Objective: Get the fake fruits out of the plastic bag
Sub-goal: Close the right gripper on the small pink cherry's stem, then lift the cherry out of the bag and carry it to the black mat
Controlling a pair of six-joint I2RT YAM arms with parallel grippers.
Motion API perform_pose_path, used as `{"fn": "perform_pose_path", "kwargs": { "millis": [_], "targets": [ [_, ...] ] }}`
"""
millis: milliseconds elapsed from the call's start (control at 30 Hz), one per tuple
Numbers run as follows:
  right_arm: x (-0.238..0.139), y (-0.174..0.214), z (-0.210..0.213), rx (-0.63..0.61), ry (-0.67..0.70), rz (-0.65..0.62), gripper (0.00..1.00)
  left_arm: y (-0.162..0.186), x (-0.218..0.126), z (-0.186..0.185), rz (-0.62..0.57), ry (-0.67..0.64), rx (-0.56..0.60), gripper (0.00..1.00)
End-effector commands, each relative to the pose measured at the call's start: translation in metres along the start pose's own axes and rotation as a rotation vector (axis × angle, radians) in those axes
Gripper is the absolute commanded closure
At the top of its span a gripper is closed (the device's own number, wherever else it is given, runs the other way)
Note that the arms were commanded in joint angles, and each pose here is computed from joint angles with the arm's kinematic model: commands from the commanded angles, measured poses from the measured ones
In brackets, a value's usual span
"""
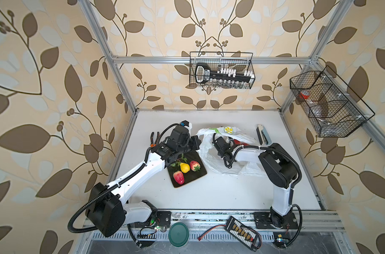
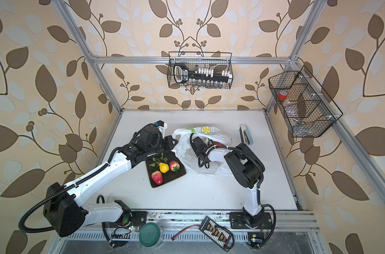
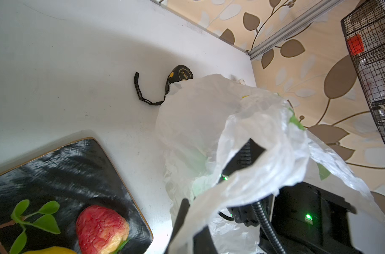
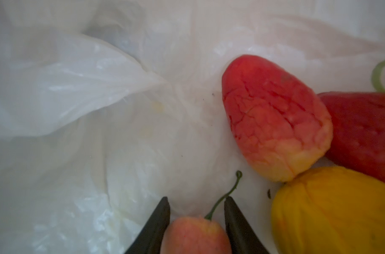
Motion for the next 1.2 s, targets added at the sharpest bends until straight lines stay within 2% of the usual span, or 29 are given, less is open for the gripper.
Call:
{"fn": "perform_pose_path", "kwargs": {
  "millis": [0, 200, 733, 1167],
  "targets": [
    [-0.019, -0.002, -0.009, -0.009, -0.063, -0.006, 0.62, -0.003, -0.007, -0.008, -0.033, 0.055, 0.008, 1.0],
    [-0.053, 0.005, -0.017, -0.053, -0.182, -0.015, 0.63, -0.003, -0.006, -0.008, -0.038, 0.053, 0.005, 1.0],
    [-0.161, 0.034, -0.04, -0.274, -0.497, -0.103, 0.65, -0.003, -0.004, -0.005, -0.055, 0.039, -0.01, 1.0],
    [-0.25, 0.047, -0.058, -0.451, -0.753, -0.282, 0.65, -0.002, 0.002, -0.002, -0.057, 0.03, -0.033, 1.0]
  ]
}}
Point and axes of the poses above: each gripper's point midway between its finger pads, its own x axis out along the fingers, its own z axis along the line the jaws close on, y = z × x, the point moved 10 cm from there along -x, back along the fingers, and after that the axes turned 2 degrees about -x, right-handed, at the moved point
